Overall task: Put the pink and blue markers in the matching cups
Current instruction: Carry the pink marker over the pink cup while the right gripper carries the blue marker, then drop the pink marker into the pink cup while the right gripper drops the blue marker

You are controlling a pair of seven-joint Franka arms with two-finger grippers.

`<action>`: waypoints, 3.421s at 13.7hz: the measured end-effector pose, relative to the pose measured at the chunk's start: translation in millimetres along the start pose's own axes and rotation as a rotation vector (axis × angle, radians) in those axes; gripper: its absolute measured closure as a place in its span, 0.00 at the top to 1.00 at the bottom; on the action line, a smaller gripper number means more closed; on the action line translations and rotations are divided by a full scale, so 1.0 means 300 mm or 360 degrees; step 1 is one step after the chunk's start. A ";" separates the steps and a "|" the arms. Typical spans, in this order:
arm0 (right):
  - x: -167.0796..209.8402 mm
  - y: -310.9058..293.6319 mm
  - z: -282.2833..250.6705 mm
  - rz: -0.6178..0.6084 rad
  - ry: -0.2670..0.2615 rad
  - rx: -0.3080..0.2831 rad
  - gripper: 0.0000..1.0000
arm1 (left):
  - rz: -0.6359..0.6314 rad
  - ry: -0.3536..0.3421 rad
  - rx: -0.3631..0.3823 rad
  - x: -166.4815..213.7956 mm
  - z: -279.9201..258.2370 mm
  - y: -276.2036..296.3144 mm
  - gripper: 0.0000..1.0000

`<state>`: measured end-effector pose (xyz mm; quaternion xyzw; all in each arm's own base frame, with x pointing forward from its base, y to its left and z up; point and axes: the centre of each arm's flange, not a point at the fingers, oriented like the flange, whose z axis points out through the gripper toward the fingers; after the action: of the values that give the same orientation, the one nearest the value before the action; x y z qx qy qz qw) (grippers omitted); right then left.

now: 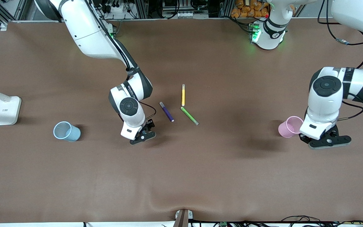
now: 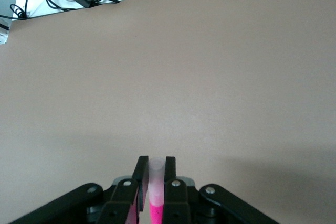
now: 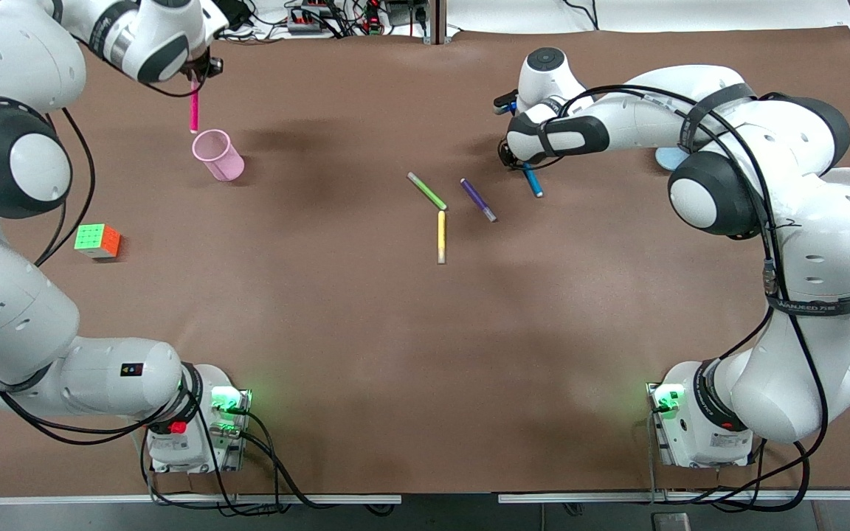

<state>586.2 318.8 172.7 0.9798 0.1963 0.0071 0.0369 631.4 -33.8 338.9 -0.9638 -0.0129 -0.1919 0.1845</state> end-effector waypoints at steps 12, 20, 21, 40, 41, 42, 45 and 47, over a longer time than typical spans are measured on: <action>0.027 0.151 -0.221 0.0005 0.0019 -0.0038 0.18 | -0.0127 -0.0012 0.0024 -0.168 0.036 0.085 0.16; -0.022 0.715 -0.552 -0.0496 0.0130 -0.0072 0.18 | -0.0135 0.0010 0.0047 -0.212 0.060 0.104 0.20; -0.035 0.775 -0.567 -0.0552 0.0139 -0.0079 0.18 | -0.0134 0.0011 0.0047 -0.212 0.059 0.104 0.31; -0.324 1.322 -0.634 -0.1037 0.0700 0.0607 0.18 | -0.0057 0.0278 0.0034 0.049 -0.121 0.049 1.00; -0.343 1.338 -0.628 -0.1050 0.0742 0.0658 0.18 | -0.0053 0.0283 0.0027 0.065 -0.132 0.042 1.00; -0.362 1.355 -0.623 -0.1056 0.0780 0.0704 0.18 | -0.0046 0.0275 0.0018 0.087 -0.146 0.031 1.00; -0.411 1.398 -0.614 -0.1094 0.0947 0.0832 0.18 | -0.0007 0.0211 -0.0006 0.153 -0.189 -0.015 1.00; -0.436 1.421 -0.586 -0.1128 0.1042 0.0875 0.18 | -0.0015 0.0144 -0.0045 0.172 -0.202 -0.039 1.00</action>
<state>624.2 -111.8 379.9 0.7740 0.5098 0.2468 -0.2831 656.0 -47.2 414.3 -0.9566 -0.0064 -0.2362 0.1704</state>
